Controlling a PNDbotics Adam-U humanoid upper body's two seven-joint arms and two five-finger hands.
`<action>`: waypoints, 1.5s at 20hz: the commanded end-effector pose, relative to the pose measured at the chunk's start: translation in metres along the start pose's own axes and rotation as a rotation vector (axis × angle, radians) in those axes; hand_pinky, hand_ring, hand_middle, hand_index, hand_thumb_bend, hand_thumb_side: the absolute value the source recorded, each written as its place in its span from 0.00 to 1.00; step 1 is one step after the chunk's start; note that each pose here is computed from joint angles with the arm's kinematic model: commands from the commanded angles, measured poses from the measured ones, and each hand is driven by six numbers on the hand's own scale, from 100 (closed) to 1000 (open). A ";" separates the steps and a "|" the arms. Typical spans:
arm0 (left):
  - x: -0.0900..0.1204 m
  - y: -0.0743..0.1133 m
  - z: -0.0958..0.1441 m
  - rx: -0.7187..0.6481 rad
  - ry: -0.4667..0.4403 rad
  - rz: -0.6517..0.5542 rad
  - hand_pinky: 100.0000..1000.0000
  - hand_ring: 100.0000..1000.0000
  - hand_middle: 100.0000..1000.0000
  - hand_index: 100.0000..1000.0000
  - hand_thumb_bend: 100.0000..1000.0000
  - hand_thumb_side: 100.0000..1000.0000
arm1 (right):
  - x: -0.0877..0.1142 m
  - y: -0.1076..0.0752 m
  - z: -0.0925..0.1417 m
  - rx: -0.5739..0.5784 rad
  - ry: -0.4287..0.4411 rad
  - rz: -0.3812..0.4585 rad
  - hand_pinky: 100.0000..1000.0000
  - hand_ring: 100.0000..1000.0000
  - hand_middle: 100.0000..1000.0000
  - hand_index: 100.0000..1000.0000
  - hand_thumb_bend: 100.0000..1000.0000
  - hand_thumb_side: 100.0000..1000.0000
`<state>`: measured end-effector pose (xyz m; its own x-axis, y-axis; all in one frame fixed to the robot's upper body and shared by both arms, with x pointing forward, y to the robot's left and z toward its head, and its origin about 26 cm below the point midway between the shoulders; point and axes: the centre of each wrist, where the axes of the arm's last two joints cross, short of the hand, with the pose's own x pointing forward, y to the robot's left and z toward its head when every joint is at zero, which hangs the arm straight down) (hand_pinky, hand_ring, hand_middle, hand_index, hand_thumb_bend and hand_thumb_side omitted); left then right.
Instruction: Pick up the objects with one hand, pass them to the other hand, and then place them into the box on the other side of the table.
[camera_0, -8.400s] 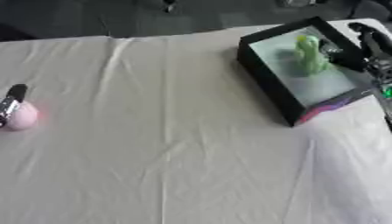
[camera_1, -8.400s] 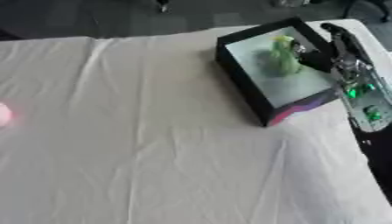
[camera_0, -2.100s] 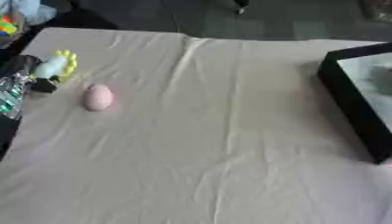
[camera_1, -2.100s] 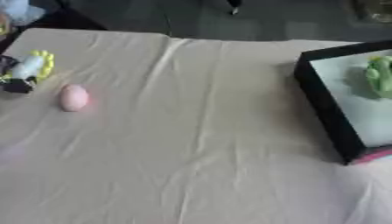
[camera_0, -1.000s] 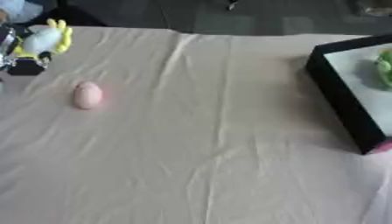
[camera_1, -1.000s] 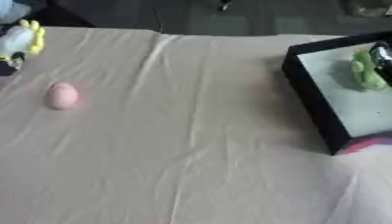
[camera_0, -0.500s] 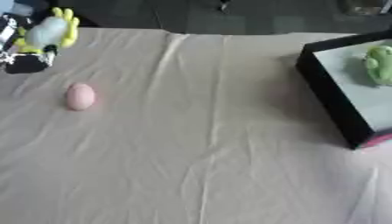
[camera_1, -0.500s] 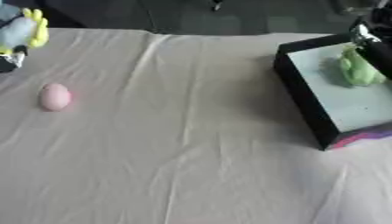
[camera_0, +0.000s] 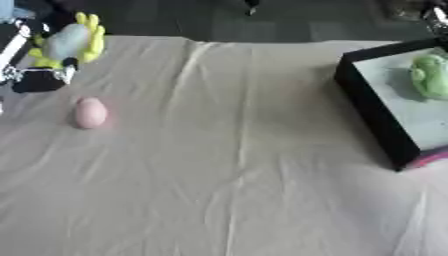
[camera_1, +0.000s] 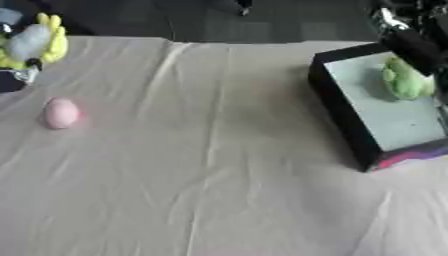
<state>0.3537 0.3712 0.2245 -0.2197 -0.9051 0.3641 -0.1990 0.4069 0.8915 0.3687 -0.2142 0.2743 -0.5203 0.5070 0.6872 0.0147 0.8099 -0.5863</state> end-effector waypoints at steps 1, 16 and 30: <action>0.016 0.006 -0.001 0.012 -0.069 -0.018 0.71 0.59 0.47 0.34 0.00 0.02 | 0.024 0.001 0.001 0.065 -0.090 0.007 1.00 0.94 0.90 0.93 0.00 0.61; 0.060 -0.022 0.001 0.052 -0.238 -0.027 0.70 0.58 0.47 0.35 0.00 0.00 | 0.069 0.046 -0.002 0.335 -0.219 -0.033 1.00 0.94 0.90 0.93 0.00 0.64; 0.077 -0.042 -0.003 0.021 -0.310 0.027 0.71 0.57 0.47 0.35 0.00 0.02 | 0.085 0.081 -0.014 0.492 -0.251 0.012 0.99 0.95 0.91 0.94 0.00 0.66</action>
<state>0.3490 0.2855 0.2054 -0.4825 -0.8177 0.3140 -0.1856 0.4458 0.8757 0.3400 -0.1045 0.2840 -0.6889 0.3783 0.6183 -0.3637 0.5574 -0.7463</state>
